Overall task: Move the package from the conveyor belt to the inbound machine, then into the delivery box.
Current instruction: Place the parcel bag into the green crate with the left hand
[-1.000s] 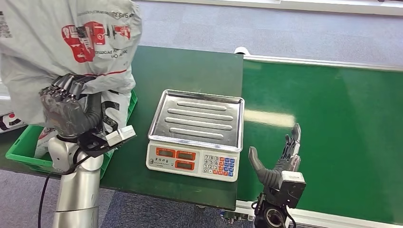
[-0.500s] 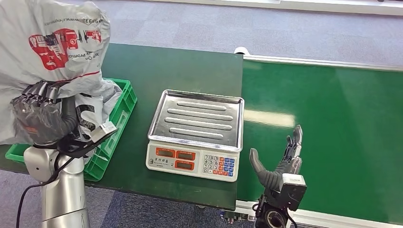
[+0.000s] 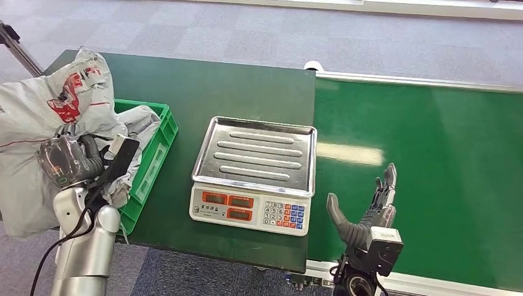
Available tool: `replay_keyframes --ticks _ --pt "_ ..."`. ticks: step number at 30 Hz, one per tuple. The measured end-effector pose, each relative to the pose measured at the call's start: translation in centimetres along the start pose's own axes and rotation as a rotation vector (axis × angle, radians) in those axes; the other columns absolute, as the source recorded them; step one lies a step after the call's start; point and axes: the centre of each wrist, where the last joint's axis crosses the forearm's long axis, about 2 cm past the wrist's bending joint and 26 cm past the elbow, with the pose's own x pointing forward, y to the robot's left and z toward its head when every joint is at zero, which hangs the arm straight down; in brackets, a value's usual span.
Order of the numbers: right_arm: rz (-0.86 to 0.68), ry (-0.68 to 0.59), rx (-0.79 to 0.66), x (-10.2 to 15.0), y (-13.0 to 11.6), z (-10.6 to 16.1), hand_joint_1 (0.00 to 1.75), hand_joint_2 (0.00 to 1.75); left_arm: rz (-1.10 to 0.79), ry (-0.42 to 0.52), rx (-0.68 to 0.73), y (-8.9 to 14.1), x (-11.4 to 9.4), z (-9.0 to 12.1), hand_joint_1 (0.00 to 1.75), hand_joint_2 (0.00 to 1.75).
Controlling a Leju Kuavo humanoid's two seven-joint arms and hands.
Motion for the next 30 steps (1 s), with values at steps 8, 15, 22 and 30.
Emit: replay_keyframes --ticks 8,15,22,30 --pt "0.002 0.009 0.001 0.1 0.0 0.0 0.00 1.75 0.027 0.054 -0.216 -1.3 -1.4 -0.4 1.47 1.75" --pt "0.002 0.011 0.001 0.1 0.0 0.0 0.00 1.75 0.031 0.054 -0.272 -1.8 -1.9 -0.6 0.00 1.75" --pt "0.001 0.015 0.003 0.1 0.0 0.0 0.00 1.75 0.045 0.085 -0.376 -2.2 -2.4 -1.1 0.00 0.00" --pt "-0.001 0.021 0.004 0.1 0.1 0.1 0.00 1.75 0.159 0.132 -0.347 -2.6 -2.8 -1.2 0.00 0.00"
